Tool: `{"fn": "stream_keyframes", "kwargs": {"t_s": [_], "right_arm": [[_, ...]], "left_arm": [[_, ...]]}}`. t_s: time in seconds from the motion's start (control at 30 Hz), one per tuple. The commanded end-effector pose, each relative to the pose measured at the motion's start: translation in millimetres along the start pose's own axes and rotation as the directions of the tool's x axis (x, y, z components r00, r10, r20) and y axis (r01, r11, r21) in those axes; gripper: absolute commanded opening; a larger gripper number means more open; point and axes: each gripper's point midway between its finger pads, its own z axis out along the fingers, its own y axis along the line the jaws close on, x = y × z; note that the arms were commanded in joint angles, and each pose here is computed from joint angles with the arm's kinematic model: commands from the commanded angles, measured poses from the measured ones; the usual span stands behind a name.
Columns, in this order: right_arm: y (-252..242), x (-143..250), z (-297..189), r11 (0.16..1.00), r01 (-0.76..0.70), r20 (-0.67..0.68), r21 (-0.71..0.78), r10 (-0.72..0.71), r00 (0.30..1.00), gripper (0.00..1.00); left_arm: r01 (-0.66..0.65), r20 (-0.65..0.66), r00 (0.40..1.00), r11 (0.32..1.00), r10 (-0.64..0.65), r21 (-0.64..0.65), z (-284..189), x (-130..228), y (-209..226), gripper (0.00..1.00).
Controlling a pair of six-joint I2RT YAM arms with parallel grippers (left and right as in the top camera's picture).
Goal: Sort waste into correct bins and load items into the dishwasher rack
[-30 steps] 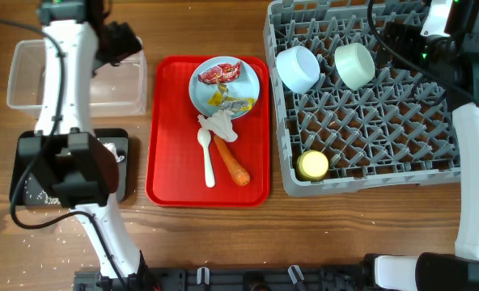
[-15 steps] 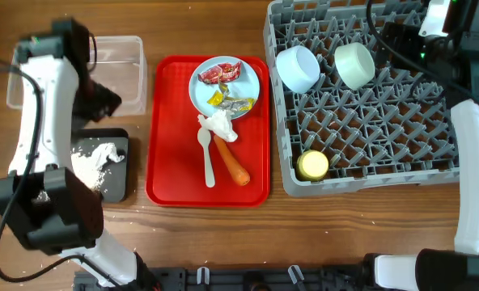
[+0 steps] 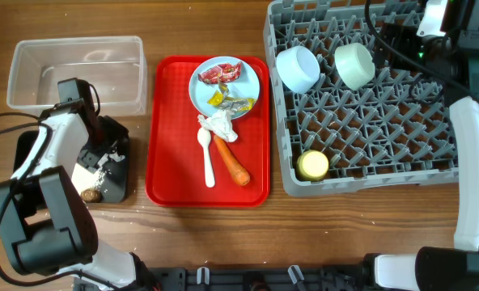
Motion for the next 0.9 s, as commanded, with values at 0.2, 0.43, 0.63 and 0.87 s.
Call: {"fn": "stream_keyframes", "kwargs": {"t_s": [0.2, 0.43, 0.63, 0.87], "right_arm": [[1.9, 5.2, 4.2, 1.0, -0.008, -0.026, -0.013, 0.008, 1.0, 1.0], [1.9, 4.9, 4.2, 1.0, -0.009, -0.025, -0.013, 0.008, 1.0, 1.0], [3.5, 5.4, 4.2, 1.0, -0.009, -0.027, -0.022, 0.009, 1.0, 1.0], [3.1, 6.2, 4.2, 1.0, -0.01, -0.03, -0.021, 0.009, 1.0, 1.0]], "left_arm": [[-0.002, 0.001, 1.0, 1.0, 0.002, -0.025, 11.9, -2.4, 4.6, 0.05], [-0.14, 0.037, 0.99, 0.987, 0.137, 0.078, -90.2, -21.8, -15.1, 0.04], [-0.177, 0.314, 0.945, 0.955, 0.096, 0.239, -148.1, -84.9, -64.2, 0.04], [-0.197, 0.317, 0.943, 0.939, 0.103, 0.282, -87.8, -108.8, -108.7, 1.0]]}}
